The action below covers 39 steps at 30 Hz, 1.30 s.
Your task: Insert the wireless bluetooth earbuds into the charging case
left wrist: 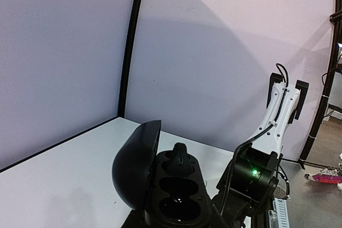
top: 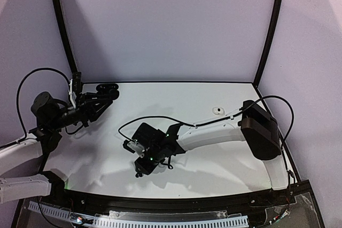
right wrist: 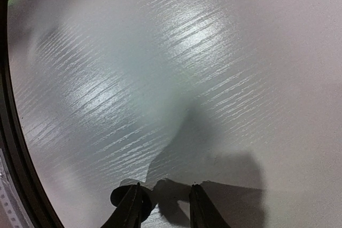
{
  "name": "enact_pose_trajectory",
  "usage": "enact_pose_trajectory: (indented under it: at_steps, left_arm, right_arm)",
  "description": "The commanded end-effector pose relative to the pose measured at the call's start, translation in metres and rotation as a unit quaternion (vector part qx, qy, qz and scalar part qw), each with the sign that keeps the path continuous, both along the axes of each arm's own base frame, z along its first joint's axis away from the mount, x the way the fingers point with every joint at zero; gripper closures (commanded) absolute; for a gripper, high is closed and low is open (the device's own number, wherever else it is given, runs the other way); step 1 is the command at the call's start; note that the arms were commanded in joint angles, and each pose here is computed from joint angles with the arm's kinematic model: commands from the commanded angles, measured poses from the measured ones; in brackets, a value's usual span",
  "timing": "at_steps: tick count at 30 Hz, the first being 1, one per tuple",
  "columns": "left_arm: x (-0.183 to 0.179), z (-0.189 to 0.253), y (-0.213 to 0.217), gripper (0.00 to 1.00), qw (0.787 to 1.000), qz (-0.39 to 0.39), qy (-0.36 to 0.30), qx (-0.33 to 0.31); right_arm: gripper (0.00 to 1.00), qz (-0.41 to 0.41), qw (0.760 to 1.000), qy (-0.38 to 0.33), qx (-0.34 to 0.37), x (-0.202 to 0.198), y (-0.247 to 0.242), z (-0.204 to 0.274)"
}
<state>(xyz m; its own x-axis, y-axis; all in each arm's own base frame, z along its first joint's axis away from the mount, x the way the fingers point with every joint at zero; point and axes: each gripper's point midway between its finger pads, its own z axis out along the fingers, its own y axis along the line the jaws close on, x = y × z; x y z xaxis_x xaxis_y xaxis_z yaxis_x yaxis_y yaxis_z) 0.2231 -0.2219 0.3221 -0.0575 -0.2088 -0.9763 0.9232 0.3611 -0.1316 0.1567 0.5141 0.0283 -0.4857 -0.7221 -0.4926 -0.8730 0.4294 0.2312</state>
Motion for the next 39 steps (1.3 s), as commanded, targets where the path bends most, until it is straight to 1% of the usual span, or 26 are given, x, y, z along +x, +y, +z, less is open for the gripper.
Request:
enact_pose_trajectory:
  at_steps: [1, 12, 16, 21, 23, 26, 31, 39]
  left_arm:
    - [0.000, -0.004, 0.001, 0.99, 1.000, 0.000, -0.002, 0.005]
    - [0.000, -0.007, 0.000, 0.99, 1.000, -0.003, -0.002, 0.008]
    - [0.001, -0.007, 0.000, 0.99, 1.000, -0.003, -0.002, 0.010]
    - [0.001, -0.007, -0.001, 0.99, 1.000, -0.005, -0.002, 0.012]
    - [0.001, -0.007, -0.001, 0.99, 1.000, -0.006, -0.003, 0.013]
    - [0.001, -0.007, -0.002, 0.99, 1.000, -0.008, -0.003, 0.012]
    - [0.000, -0.006, -0.002, 0.99, 1.000, -0.009, -0.005, 0.012]
    - [0.000, -0.005, -0.002, 0.99, 1.000, -0.010, -0.007, 0.013]
  right_arm:
    - [0.70, 0.024, 1.000, 0.007, 0.000, -0.017, -0.001, 0.001]
    - [0.76, 0.034, 0.999, 0.011, 0.008, -0.027, -0.005, 0.008]
    - [0.85, 0.044, 0.999, 0.014, 0.014, -0.032, -0.001, 0.009]
    - [0.87, 0.052, 0.998, 0.019, 0.018, -0.037, 0.001, 0.009]
    - [0.91, 0.054, 0.998, 0.020, 0.019, -0.039, 0.000, 0.010]
    - [0.90, 0.056, 0.998, 0.027, 0.021, -0.042, -0.002, 0.011]
    - [0.96, 0.060, 0.998, 0.028, 0.024, -0.044, -0.003, 0.012]
    - [0.92, 0.072, 0.996, 0.046, 0.029, -0.053, -0.001, 0.010]
